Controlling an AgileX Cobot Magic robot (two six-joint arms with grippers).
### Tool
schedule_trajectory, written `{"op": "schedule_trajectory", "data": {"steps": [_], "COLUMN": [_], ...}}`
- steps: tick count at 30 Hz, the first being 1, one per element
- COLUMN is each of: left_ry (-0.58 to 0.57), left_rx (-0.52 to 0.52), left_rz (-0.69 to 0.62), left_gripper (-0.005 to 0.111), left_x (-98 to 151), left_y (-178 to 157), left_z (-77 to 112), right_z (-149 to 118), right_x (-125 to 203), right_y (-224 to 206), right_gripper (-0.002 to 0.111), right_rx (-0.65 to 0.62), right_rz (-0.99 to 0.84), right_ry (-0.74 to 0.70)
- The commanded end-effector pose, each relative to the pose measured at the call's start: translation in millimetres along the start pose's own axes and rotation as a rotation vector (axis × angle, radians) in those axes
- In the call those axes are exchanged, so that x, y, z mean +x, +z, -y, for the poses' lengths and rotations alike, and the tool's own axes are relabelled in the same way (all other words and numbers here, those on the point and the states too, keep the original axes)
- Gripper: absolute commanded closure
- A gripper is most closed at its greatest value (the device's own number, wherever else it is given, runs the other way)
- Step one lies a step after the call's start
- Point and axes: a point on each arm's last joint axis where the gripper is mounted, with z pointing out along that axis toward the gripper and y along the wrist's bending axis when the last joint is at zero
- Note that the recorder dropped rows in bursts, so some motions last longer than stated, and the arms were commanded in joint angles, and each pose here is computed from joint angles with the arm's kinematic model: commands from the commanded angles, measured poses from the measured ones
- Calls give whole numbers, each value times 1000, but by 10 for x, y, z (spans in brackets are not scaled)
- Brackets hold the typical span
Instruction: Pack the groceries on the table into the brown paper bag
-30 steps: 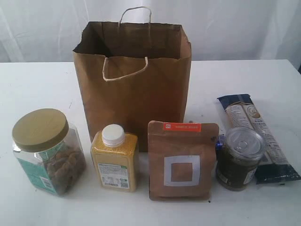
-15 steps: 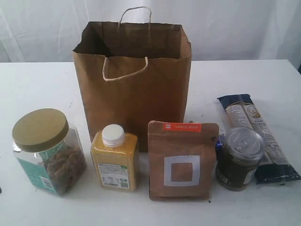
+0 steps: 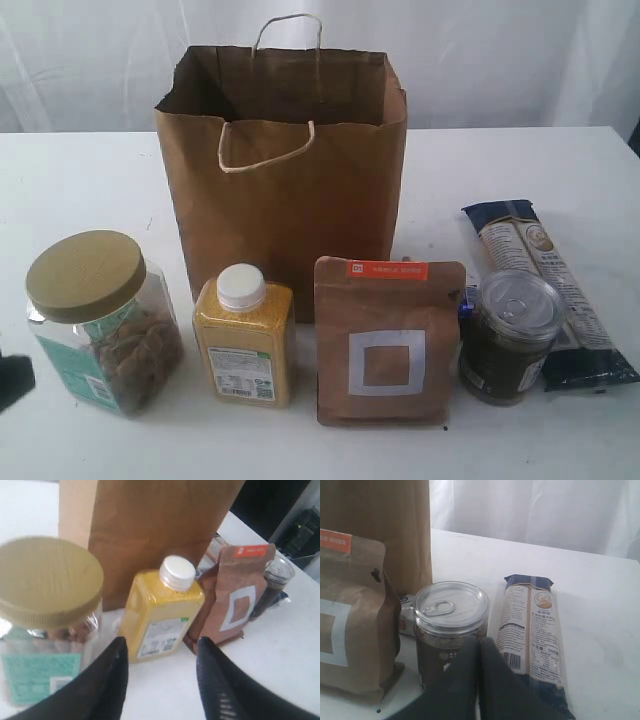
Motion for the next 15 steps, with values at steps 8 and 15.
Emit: {"op": "schedule_trajectory", "data": {"steps": [8, 15], "left_ry": [4, -72], "left_rx": [-253, -179], "left_rz": [-235, -259], "left_gripper": [77, 88], "left_x": [-766, -794], "left_y": [-1, 42], "left_z": [-112, -50], "right_z": [1, 1], "right_x": [3, 5], "right_y": [0, 0], "right_gripper": [108, 108], "right_rx": [3, 4], "right_rz": [13, 11], "right_ry": [6, 6]}}
